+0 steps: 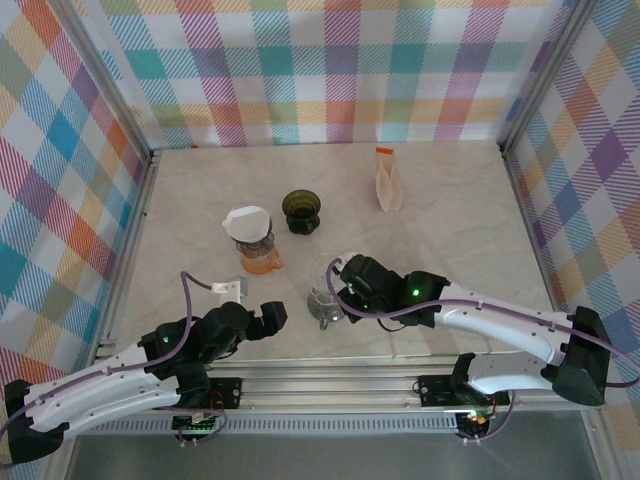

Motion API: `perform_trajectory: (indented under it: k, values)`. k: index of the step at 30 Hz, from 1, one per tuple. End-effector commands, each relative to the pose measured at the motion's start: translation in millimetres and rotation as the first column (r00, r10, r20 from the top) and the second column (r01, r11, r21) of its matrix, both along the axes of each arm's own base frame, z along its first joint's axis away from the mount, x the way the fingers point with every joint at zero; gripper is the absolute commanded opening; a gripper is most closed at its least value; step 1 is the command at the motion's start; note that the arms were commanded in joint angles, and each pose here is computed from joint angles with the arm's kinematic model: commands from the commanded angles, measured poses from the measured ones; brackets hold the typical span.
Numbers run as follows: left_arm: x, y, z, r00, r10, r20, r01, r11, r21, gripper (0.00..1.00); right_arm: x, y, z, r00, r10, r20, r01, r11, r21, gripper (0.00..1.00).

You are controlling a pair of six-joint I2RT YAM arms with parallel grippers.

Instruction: Place the coffee filter in the dripper

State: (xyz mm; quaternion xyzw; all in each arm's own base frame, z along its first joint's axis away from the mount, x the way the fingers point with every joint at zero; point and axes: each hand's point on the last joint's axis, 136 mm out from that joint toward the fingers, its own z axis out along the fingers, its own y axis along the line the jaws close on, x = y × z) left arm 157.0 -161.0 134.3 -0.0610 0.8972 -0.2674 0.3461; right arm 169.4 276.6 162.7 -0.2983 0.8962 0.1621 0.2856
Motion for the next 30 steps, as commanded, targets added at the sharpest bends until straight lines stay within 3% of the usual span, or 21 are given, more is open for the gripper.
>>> perform_trajectory:
  k: [1,3,7,17,22,24,30]
  values:
    - [0.2,2.6,-3.5,1.000,0.011,0.005,-0.011,1.000,0.007,1.00,-7.8,1.0,-4.6,1.000,0.004,-0.031,-0.004,1.000,0.010,0.18]
    - [-0.2,2.9,-4.5,1.000,0.011,0.003,-0.011,1.000,0.005,1.00,-8.2,-1.1,-7.0,0.999,-0.005,-0.037,0.005,1.000,0.006,0.28]
    - [-0.6,1.2,-2.6,1.000,0.006,0.005,-0.006,1.000,-0.008,1.00,-7.9,-3.5,-2.2,0.999,-0.021,-0.028,0.021,0.999,0.030,0.59]
    - [1.0,-0.2,1.3,1.000,0.007,0.016,-0.007,1.000,-0.018,1.00,-5.1,-5.0,26.0,0.999,-0.038,0.019,0.036,0.993,0.114,0.79]
    - [3.6,-2.4,7.6,0.999,0.001,0.042,0.000,1.000,-0.025,1.00,8.2,-18.4,48.5,0.988,-0.112,0.104,0.097,0.985,0.140,0.79]
    - [4.5,-2.8,8.0,0.999,0.002,0.048,-0.001,1.000,-0.023,1.00,18.2,-24.3,59.5,0.981,-0.140,0.132,0.120,0.981,0.150,0.75]
    - [8.0,-6.2,12.9,0.997,-0.015,0.072,0.015,1.000,0.006,1.00,75.2,-50.7,80.6,0.960,-0.260,0.106,0.235,0.950,0.205,0.65]
